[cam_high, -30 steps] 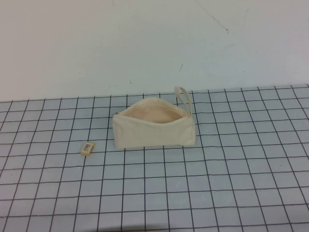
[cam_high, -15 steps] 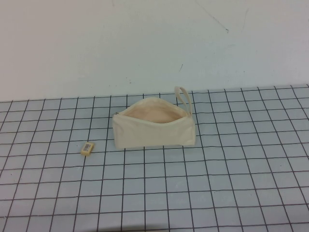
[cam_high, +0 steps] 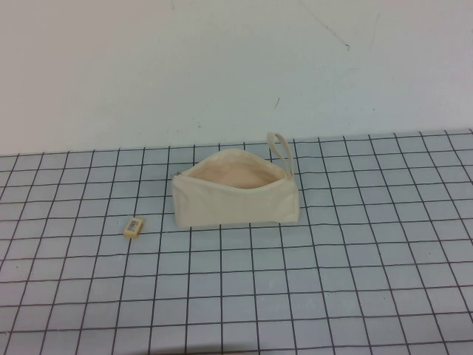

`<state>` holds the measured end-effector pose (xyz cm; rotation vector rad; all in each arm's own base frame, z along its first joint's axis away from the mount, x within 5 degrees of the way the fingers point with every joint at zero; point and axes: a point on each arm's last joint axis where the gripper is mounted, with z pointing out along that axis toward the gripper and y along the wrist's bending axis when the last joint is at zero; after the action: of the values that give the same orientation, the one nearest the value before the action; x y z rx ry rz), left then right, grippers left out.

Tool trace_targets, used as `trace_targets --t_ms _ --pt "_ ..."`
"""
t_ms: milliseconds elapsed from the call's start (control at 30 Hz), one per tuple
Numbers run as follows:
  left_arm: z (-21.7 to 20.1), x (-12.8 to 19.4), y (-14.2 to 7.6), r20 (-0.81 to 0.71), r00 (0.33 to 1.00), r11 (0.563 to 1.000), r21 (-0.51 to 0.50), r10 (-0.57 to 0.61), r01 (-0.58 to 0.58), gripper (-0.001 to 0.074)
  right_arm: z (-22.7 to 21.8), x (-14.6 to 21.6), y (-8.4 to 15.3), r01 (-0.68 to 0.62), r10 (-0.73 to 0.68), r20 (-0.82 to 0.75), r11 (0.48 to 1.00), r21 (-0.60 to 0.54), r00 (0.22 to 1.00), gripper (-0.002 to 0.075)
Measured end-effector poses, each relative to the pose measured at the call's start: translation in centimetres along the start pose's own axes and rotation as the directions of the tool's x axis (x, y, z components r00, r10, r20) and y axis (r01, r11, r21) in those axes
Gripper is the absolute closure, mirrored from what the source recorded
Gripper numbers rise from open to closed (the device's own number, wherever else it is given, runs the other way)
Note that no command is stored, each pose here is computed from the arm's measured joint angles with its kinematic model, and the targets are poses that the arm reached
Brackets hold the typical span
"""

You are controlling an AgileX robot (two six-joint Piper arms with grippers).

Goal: Put eraser into pencil case

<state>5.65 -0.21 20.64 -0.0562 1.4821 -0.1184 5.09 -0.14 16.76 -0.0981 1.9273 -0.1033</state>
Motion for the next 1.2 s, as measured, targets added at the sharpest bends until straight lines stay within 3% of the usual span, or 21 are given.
trace_targets --t_ms 167,267,333,400,600,867,1000,1033,1200 --pt "-0.6 -3.2 -0.9 0.35 0.937 0.995 0.094 -0.008 -0.026 0.0736 0.0 0.0 0.0 0.0 0.0 0.0 1.0 0.0 1.0 0.0726" --pt "-1.6 -5.0 -1.3 0.544 0.838 0.988 0.146 -0.045 -0.041 0.0736 0.0 0.0 0.0 0.0 0.0 0.0 1.0 0.0 1.0 0.0726" --pt "-2.2 -5.8 -1.4 0.633 0.771 0.986 0.161 -0.063 -0.051 0.0736 0.0 0.0 0.0 0.0 0.0 0.0 1.0 0.0 1.0 0.0726" --pt "-2.3 -6.1 -1.2 0.641 0.765 0.99 0.135 -0.059 -0.037 0.0736 0.0 0.0 0.0 0.0 0.0 0.0 1.0 0.0 1.0 0.0726" --pt "-1.9 -10.6 -1.3 0.395 0.917 0.997 0.026 0.056 -0.073 0.0736 0.0 0.0 0.0 0.0 0.0 0.0 1.0 0.0 1.0 0.0726" --pt "3.4 -16.9 -1.7 0.032 0.989 0.99 -0.02 0.142 -0.142 0.0736 0.0 0.0 0.0 0.0 0.0 0.0 1.0 0.0 1.0 0.0726" --pt "8.9 -16.9 -1.6 -0.268 0.954 0.989 -0.024 0.132 -0.143 0.0736 0.0 0.0 0.0 0.0 0.0 0.0 1.0 0.0 1.0 0.0726" --pt "11.6 -16.3 -1.5 -0.382 0.916 0.99 -0.024 0.12 -0.14 0.0736 0.0 0.0 0.0 0.0 0.0 0.0 1.0 0.0 1.0 0.0726" --pt "19.5 -11.6 -1.1 -0.607 0.79 0.993 -0.013 0.086 -0.118 0.0736 0.0 0.0 0.0 0.0 0.0 0.0 1.0 0.0 1.0 0.0726"
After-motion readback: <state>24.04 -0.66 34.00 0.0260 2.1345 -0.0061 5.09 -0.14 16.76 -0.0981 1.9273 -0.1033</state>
